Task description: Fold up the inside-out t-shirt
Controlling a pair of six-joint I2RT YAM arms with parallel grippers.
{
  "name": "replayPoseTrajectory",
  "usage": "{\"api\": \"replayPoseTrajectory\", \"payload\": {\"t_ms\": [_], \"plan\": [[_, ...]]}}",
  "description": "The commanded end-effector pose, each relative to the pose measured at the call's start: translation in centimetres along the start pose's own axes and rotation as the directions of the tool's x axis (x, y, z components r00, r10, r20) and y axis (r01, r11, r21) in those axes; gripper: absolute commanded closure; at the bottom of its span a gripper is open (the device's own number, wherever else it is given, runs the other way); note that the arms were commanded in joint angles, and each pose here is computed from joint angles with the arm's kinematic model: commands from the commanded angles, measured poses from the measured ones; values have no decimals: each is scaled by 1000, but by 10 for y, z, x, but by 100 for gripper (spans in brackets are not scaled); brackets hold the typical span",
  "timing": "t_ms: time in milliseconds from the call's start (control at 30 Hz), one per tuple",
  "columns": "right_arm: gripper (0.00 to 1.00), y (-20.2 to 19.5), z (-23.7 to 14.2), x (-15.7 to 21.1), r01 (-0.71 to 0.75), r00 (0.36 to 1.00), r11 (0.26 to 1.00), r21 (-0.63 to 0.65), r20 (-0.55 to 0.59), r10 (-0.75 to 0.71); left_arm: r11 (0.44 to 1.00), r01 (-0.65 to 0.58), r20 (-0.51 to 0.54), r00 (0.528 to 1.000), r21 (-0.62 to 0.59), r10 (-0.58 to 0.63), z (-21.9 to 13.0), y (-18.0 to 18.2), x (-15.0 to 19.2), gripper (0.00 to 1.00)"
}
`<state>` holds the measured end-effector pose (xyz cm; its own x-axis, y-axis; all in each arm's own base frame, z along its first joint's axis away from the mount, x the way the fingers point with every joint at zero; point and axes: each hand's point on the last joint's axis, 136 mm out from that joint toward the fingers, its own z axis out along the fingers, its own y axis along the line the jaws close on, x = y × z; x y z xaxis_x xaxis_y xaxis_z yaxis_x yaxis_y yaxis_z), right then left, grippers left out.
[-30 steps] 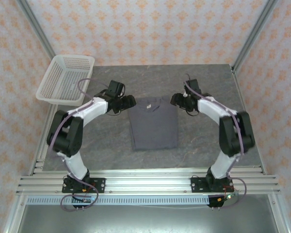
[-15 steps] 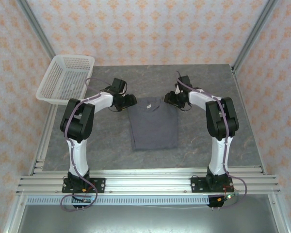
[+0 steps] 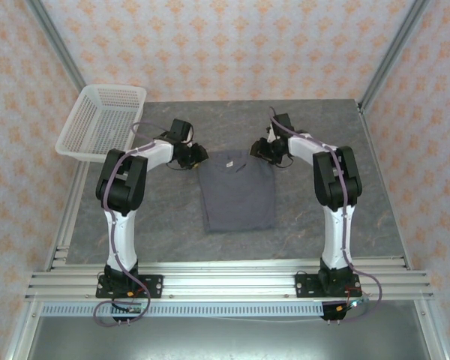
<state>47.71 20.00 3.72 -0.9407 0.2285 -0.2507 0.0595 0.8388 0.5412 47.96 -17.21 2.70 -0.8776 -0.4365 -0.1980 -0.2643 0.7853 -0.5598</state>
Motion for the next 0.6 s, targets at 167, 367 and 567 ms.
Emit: {"api": "replayPoseTrajectory", "payload": {"t_ms": [167,367,567], "plan": [[86,17,10,9,-11,998,998,-58,-54,8,972,-65,-6,998,224,68,6,-59,4,100],[100,29,-40,-13,-5,997,995,-99,71,12,959,-78,80,995,273,58,-35,-72,-11,100],[100,43,-80,-4,-12,987,986,-164,159,38,939,-105,112,991,327,72,-76,-94,-6,100]]}}
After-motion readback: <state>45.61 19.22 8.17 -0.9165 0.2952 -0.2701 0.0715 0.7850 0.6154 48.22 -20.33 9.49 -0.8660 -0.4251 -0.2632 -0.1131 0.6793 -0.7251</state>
